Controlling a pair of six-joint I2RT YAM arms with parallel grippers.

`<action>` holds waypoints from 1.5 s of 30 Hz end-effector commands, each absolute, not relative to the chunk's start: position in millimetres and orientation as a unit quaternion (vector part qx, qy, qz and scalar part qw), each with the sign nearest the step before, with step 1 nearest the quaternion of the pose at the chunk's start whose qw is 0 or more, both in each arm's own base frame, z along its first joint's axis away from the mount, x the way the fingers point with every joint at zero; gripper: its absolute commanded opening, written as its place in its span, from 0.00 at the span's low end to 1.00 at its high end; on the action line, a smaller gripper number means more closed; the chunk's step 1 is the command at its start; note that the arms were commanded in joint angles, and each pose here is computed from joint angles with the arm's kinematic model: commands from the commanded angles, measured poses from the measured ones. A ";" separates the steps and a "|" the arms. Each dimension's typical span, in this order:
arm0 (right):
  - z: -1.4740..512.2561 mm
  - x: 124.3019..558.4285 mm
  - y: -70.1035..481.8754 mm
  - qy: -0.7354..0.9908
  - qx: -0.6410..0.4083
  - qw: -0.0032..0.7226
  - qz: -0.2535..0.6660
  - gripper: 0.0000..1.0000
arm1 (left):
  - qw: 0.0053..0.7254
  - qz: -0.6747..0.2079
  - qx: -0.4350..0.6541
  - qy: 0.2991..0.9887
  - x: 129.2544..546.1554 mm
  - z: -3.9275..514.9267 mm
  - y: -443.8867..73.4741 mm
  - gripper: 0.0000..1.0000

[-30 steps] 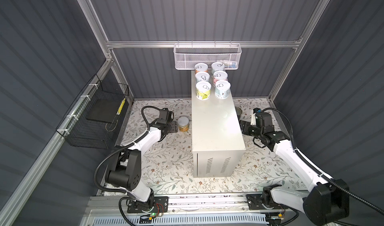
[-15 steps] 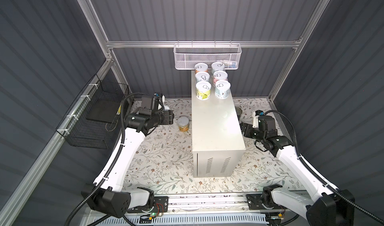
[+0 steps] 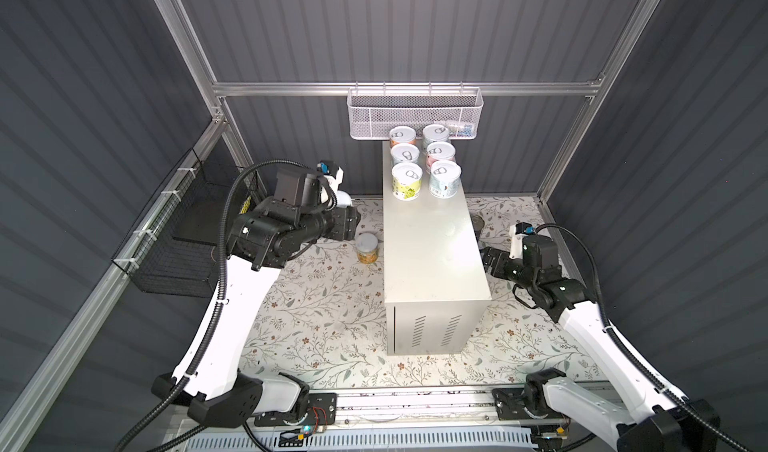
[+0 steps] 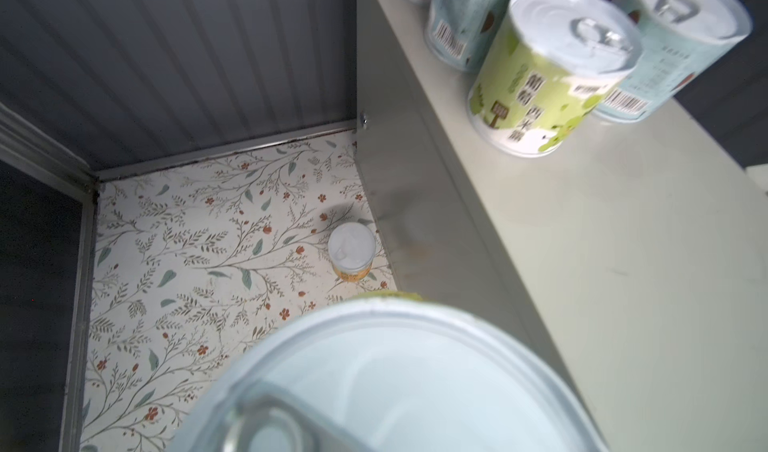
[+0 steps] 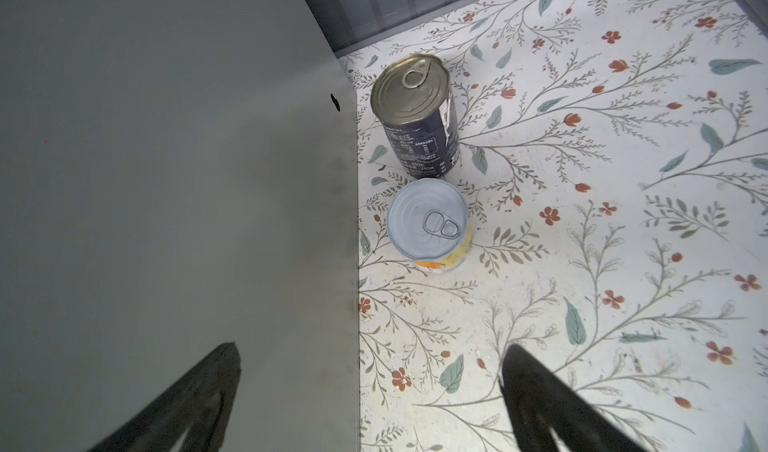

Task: Place and organize the canned foods onto the counter
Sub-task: 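Lift the white-lidded can with the left gripper toward the cabinet top, then carry the held can with the left gripper over the cabinet top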

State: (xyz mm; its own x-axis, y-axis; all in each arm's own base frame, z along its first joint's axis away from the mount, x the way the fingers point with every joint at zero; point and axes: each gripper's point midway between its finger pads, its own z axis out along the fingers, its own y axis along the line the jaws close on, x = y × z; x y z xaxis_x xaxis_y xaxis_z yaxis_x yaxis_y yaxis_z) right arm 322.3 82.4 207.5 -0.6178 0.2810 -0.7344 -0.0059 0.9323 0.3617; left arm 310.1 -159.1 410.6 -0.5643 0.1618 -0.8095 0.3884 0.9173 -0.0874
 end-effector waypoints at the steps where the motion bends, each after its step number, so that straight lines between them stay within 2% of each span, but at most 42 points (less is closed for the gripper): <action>1: 202.3 317.1 77.9 0.889 0.084 0.422 0.158 0.99 | 0.469 -0.141 0.178 0.854 315.3 433.7 -174.5 0.00; 13: 203.7 316.1 74.5 0.887 0.085 0.429 0.150 0.99 | 0.473 -0.127 0.255 0.834 317.2 436.7 -259.6 0.00; 40: 211.2 314.7 70.8 0.880 0.084 0.445 0.145 0.99 | 0.440 -0.122 0.292 0.840 332.1 404.5 -305.6 0.00; 42: 210.9 314.6 71.2 0.880 0.083 0.445 0.145 0.99 | 0.437 -0.123 0.294 0.841 332.3 402.5 -306.9 0.04; 45: 209.6 315.1 71.6 0.880 0.083 0.444 0.146 0.99 | 0.434 -0.122 0.295 0.842 332.8 400.6 -307.7 0.19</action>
State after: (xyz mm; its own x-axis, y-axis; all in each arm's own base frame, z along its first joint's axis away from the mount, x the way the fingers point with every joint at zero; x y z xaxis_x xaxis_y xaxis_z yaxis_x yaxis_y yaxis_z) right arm 316.4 75.0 211.5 -0.5968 0.2798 -0.7520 0.0098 0.9397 0.3419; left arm 333.5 -300.0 383.8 -0.4925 0.4062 -0.7697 0.5816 0.8116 0.0562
